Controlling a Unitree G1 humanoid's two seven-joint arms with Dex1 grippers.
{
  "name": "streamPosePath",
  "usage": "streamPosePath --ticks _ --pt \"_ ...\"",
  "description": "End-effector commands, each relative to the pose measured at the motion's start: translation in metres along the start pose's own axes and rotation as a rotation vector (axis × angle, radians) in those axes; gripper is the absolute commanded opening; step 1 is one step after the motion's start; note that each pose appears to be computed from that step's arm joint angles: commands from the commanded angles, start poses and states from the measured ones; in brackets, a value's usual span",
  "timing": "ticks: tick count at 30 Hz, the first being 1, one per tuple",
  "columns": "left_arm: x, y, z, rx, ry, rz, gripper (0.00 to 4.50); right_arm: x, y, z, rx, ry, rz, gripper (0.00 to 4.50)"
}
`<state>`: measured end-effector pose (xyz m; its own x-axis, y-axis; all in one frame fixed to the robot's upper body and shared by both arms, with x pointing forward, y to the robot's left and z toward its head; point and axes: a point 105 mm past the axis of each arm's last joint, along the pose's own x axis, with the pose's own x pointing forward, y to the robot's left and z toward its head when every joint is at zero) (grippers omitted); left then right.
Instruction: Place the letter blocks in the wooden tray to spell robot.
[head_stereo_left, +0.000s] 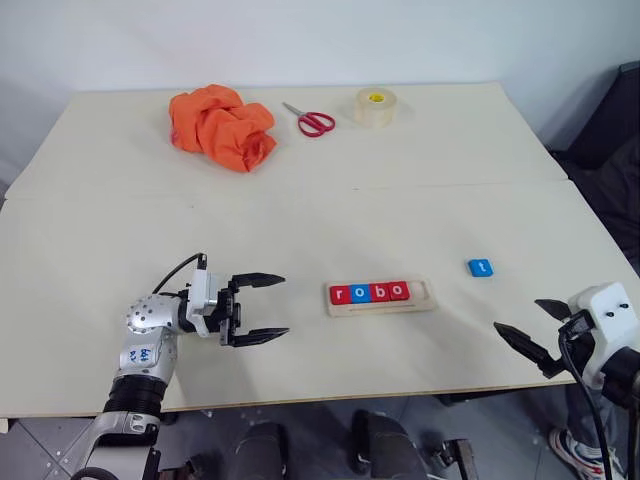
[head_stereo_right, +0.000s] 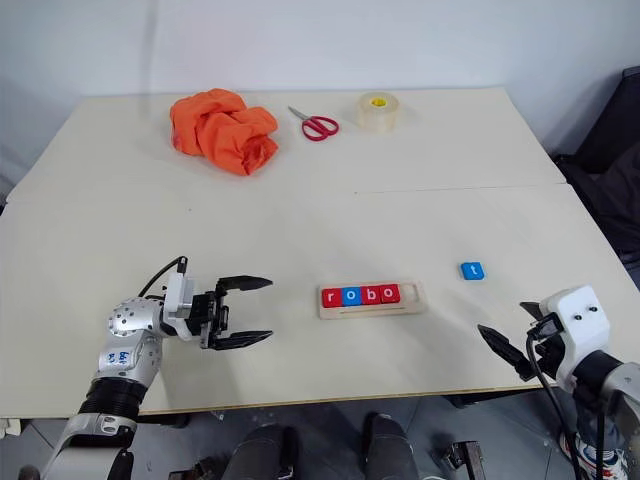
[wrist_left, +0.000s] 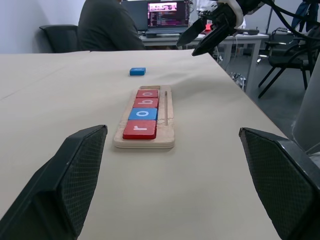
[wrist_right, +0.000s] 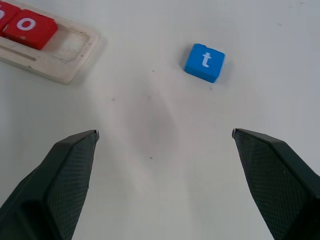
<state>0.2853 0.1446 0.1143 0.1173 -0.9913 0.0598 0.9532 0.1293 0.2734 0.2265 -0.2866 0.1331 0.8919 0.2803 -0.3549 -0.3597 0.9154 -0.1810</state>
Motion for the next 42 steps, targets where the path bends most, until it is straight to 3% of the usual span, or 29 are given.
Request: streamPosePath --ticks 1,9,16,25,28,35,42 --pt "-0.003 0.002 0.005 0.020 -0.001 -0.002 4.50 -0.005 -0.012 0.004 0.006 -0.043 -0.059 4.48" --pt "-0.003 0.001 0.007 0.028 0.000 0.004 4.50 0.037 -0.035 -0.002 0.082 -0.121 -0.149 4.48" --pt "-0.004 -0.001 0.009 0.036 0.001 0.020 4.50 0.083 -0.034 0.007 0.131 -0.173 -0.166 4.48" --pt "-0.004 -0.001 0.011 0.043 0.004 0.030 4.50 0.106 -0.028 0.003 0.167 -0.132 -0.188 4.48" --pt "-0.004 -0.001 0.011 0.044 0.003 0.031 4.50 0.105 -0.024 0.004 0.178 -0.135 -0.195 3.94" --pt "-0.003 -0.001 0.010 0.042 0.002 0.023 4.50 0.099 -0.023 0.016 0.189 -0.193 -0.245 1.55" --pt "0.000 -0.001 0.009 0.035 -0.002 -0.007 4.50 0.080 -0.002 0.025 0.290 -0.285 -0.288 1.46"
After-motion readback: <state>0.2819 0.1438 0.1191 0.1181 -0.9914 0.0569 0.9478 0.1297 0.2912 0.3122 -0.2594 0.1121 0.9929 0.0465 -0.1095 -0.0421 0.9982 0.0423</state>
